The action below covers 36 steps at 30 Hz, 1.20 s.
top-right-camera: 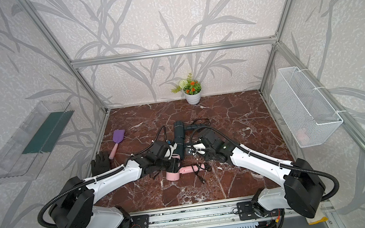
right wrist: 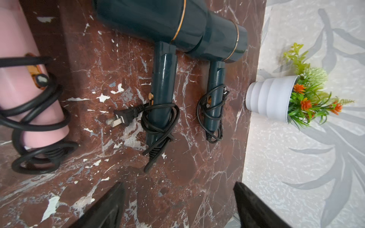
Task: Wrap the cord around the hair dryer
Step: Place the hair dryer at the center of the board, then reset both arms
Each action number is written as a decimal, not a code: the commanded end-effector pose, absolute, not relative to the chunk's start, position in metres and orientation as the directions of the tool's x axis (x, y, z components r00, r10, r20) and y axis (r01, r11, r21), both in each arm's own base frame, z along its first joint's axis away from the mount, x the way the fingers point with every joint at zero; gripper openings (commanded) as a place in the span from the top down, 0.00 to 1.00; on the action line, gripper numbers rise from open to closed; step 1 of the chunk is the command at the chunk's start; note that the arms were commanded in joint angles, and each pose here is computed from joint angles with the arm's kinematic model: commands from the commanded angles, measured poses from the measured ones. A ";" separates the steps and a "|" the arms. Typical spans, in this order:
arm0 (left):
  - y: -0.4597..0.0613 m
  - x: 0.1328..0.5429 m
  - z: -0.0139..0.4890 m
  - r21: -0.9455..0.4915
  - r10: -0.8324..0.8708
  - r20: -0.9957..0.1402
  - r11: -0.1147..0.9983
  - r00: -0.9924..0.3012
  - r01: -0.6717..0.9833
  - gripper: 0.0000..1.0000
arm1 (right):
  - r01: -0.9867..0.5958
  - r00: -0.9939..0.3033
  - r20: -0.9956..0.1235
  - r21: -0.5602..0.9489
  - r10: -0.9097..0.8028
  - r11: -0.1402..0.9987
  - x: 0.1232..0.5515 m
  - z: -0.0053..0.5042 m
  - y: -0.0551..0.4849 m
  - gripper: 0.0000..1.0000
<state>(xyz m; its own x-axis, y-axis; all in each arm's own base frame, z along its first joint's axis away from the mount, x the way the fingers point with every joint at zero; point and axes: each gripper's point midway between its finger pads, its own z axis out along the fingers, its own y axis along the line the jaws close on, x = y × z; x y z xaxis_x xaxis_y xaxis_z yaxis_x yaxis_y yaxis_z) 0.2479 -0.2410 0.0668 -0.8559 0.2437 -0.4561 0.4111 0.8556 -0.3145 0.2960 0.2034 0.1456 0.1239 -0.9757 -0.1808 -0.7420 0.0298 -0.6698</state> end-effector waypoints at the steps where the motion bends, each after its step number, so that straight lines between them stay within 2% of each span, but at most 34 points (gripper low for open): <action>1: -0.209 0.244 0.050 -0.185 0.273 -0.388 0.913 -0.881 0.364 0.36 | -0.715 0.108 -0.211 -0.696 -0.972 0.071 0.297 0.170 0.201 0.13; 3: -0.209 0.243 0.048 -0.187 0.271 -0.378 0.914 -0.886 0.359 0.23 | -0.706 0.107 -0.228 -0.703 -0.968 0.087 0.296 0.177 0.201 0.13; 5: -0.209 0.244 0.048 -0.187 0.267 -0.378 0.916 -0.887 0.355 0.17 | -0.698 0.114 -0.245 -0.709 -0.963 0.098 0.294 0.182 0.200 0.13; 6: -0.209 0.244 0.049 -0.187 0.265 -0.377 0.917 -0.887 0.354 0.01 | -0.694 0.121 -0.255 -0.712 -0.959 0.102 0.293 0.185 0.201 0.13; 14: -0.216 0.248 0.078 -0.218 0.247 -0.419 0.906 -0.873 0.362 0.01 | -0.654 0.114 -0.320 -0.737 -0.941 0.171 0.291 0.208 0.197 0.12; 17: -0.217 0.253 0.116 -0.231 0.221 -0.494 0.899 -0.841 0.372 0.01 | -0.636 0.089 -0.397 -0.729 -0.913 0.255 0.294 0.221 0.195 0.12; 21: -0.200 0.265 0.183 -0.193 0.140 -0.641 0.922 -0.754 0.336 0.01 | -0.591 0.009 -0.609 -0.643 -0.793 0.487 0.302 0.243 0.185 0.12; 24: -0.166 0.284 0.229 -0.104 0.066 -0.780 0.967 -0.622 0.234 0.01 | -0.550 -0.034 -0.766 -0.523 -0.642 0.652 0.306 0.248 0.175 0.11; 28: -0.096 0.314 0.260 -0.061 -0.078 -0.909 0.997 -0.410 -0.054 0.01 | -0.441 -0.080 -0.904 -0.346 -0.420 0.828 0.317 0.235 0.151 0.11; 32: -0.014 0.323 0.249 -0.097 -0.207 -0.944 0.919 -0.258 -0.382 0.01 | -0.177 -0.126 -0.974 -0.166 -0.189 0.970 0.332 0.208 0.092 0.10; 36: 0.047 0.313 0.218 -0.076 -0.265 -0.938 0.785 -0.223 -0.615 0.01 | 0.062 -0.163 -0.978 -0.146 -0.134 0.987 0.338 0.172 0.042 0.10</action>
<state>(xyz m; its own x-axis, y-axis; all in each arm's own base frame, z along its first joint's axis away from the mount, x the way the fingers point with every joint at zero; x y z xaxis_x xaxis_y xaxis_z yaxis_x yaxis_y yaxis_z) 0.3200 0.0071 0.2103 -0.3645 -0.2154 -0.9060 -0.4200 0.9063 -0.0466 0.3237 0.0697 0.1374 -0.3045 -0.3213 -0.8967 -0.1684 0.9447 -0.2813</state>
